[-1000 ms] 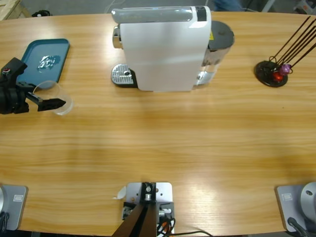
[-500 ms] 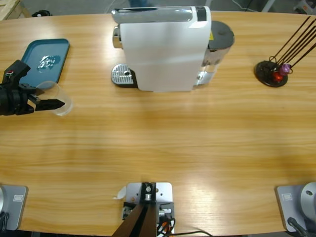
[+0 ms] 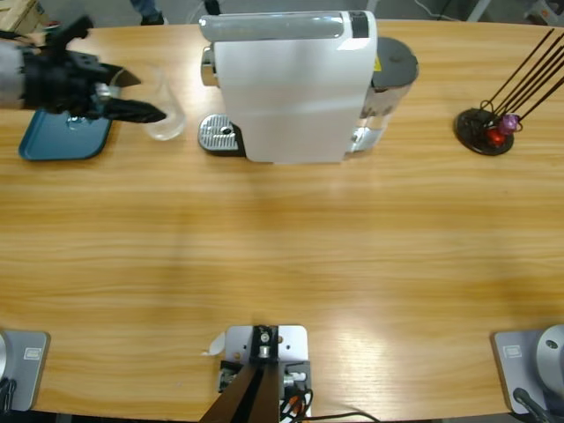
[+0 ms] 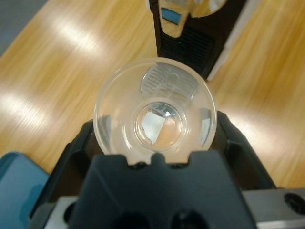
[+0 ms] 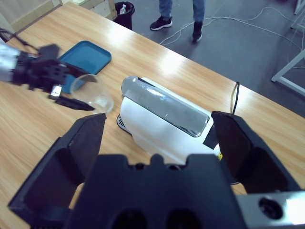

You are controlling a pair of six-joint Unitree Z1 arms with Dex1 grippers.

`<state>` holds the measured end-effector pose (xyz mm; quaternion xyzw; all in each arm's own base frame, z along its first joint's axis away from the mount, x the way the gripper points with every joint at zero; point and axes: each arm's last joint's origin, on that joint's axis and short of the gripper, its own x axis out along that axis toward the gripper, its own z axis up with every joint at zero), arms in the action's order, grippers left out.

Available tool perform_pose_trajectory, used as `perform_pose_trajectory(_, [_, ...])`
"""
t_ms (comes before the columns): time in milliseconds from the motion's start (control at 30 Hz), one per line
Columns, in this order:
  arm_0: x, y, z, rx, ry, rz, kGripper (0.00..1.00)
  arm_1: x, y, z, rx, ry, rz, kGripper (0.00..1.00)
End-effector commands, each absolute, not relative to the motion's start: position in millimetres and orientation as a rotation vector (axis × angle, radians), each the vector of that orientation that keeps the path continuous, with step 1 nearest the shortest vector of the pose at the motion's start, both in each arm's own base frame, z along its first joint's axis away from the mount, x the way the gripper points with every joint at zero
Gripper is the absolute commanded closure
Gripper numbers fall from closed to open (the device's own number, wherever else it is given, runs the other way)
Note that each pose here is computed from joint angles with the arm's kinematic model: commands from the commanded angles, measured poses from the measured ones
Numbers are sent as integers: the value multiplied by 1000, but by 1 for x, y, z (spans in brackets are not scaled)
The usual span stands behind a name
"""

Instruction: Pour coffee

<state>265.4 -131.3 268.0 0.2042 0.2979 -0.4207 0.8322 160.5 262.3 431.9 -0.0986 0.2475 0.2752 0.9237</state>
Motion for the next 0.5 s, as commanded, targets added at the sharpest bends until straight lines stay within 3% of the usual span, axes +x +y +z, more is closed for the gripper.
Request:
perform_pose_trajectory(33, [306,-150,222,454,760,-957,648,173,272,406,-243,576,552,0])
perform_pose_trajectory(267, [317,-181,216,441,743,-1056,647,182,269,403,-242,588,532,0])
perform_pose_trajectory(500, [321,-188,208,445,757,-1069,644,182,267,407,-239,579,531,0])
